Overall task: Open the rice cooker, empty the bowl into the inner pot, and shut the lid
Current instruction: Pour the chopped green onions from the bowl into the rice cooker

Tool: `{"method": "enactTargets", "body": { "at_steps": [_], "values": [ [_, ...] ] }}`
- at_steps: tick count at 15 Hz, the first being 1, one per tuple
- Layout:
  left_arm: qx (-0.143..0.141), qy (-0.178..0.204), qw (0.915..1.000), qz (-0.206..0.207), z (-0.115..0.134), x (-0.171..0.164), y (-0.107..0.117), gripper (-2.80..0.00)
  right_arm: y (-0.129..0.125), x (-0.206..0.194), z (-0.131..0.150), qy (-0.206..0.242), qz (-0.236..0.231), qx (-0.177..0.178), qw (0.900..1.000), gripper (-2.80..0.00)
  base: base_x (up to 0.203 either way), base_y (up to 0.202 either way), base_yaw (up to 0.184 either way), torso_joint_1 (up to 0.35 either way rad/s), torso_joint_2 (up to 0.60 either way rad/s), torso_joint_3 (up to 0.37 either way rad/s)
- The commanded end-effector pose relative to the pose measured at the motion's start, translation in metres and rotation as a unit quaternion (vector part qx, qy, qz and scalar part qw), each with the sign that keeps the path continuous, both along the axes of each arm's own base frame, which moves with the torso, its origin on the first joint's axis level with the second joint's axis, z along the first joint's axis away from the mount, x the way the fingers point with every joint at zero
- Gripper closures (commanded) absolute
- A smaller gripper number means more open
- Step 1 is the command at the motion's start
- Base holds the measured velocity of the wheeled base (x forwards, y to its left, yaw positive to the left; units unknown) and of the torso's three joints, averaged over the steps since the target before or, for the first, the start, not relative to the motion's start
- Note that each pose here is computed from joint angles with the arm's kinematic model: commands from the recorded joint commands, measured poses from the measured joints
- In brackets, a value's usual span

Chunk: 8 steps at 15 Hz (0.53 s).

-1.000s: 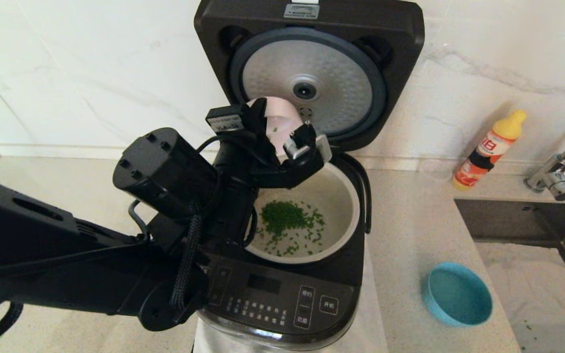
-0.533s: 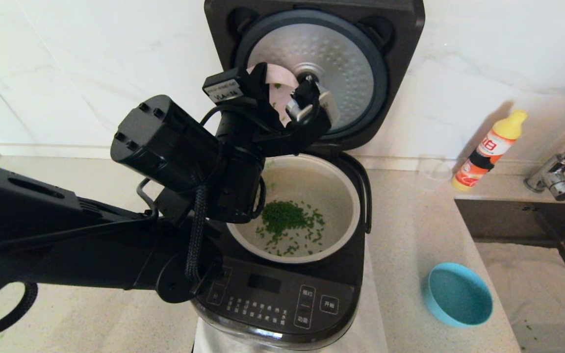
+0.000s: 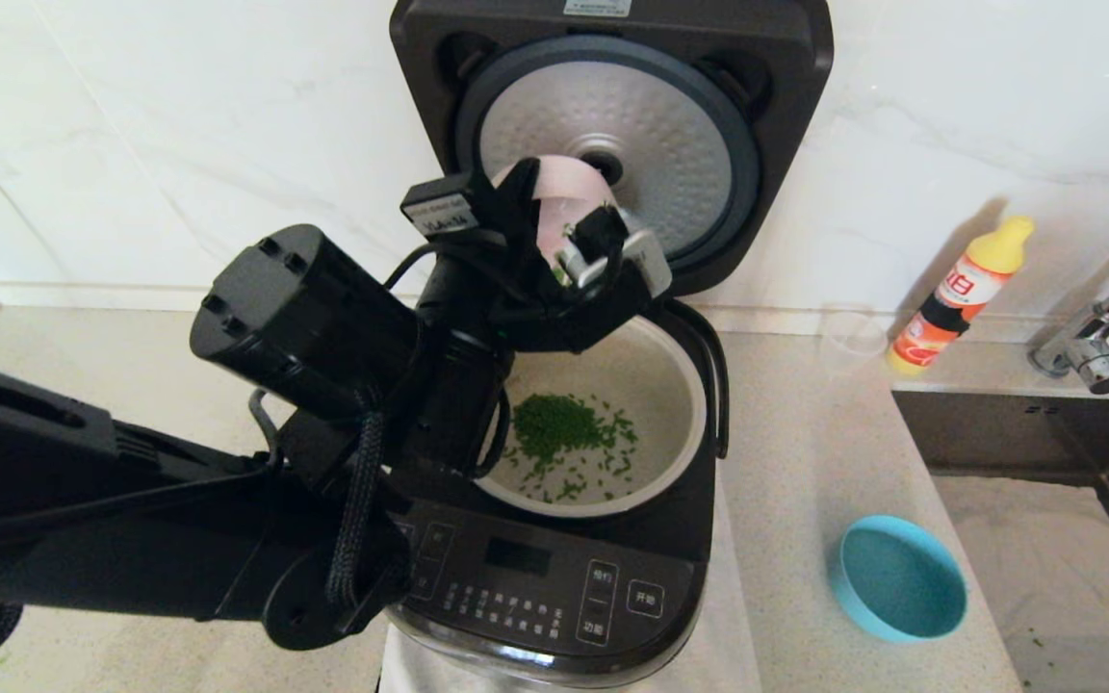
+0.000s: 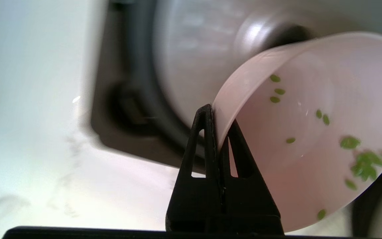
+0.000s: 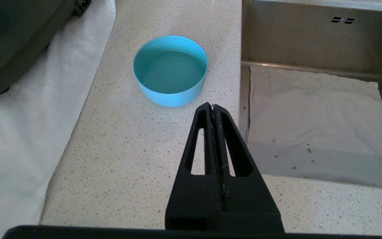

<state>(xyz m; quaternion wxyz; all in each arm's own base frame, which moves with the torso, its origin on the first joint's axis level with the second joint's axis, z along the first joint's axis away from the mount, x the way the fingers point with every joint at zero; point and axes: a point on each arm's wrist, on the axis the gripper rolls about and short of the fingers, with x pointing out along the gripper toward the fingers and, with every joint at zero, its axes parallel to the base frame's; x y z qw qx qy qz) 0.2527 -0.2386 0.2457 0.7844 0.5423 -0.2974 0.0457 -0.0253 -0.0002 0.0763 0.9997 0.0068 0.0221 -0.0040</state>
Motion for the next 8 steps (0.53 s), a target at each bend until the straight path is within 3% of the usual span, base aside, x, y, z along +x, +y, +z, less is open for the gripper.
{"method": "enactTargets", "body": {
  "at_steps": [1, 3, 6, 8],
  "values": [
    [0.027, 0.021, 0.9994, -0.004, -0.015, -0.009, 0.007, 0.00, 0.000, 0.000, 0.000, 0.000, 0.000, 0.000, 1.000, 0.00, 0.000, 0.000, 0.000, 0.000, 0.00, 0.000],
    [0.017, 0.010, 0.9998, -0.008, -0.008, -0.007, 0.005, 0.00, 0.000, 0.000, 0.000, 0.001, 0.000, 0.000, 1.000, 0.00, 0.000, 0.000, 0.000, 0.000, 0.00, 0.000],
    [-0.051, -0.050, 0.9974, -0.013, 0.032, 0.002, -0.002, 0.00, 0.000, 0.000, 0.000, 0.000, 0.000, 0.000, 1.000, 0.00, 0.000, 0.000, 0.000, 0.000, 0.00, 0.000],
    [-0.055, -0.053, 0.9962, -0.042, 0.032, 0.002, -0.004, 0.00, 0.000, 0.000, 0.000, 0.000, 0.000, 0.000, 1.000, 0.00, 0.000, 0.000, 0.000, 0.000, 0.00, 0.000]
  ]
}}
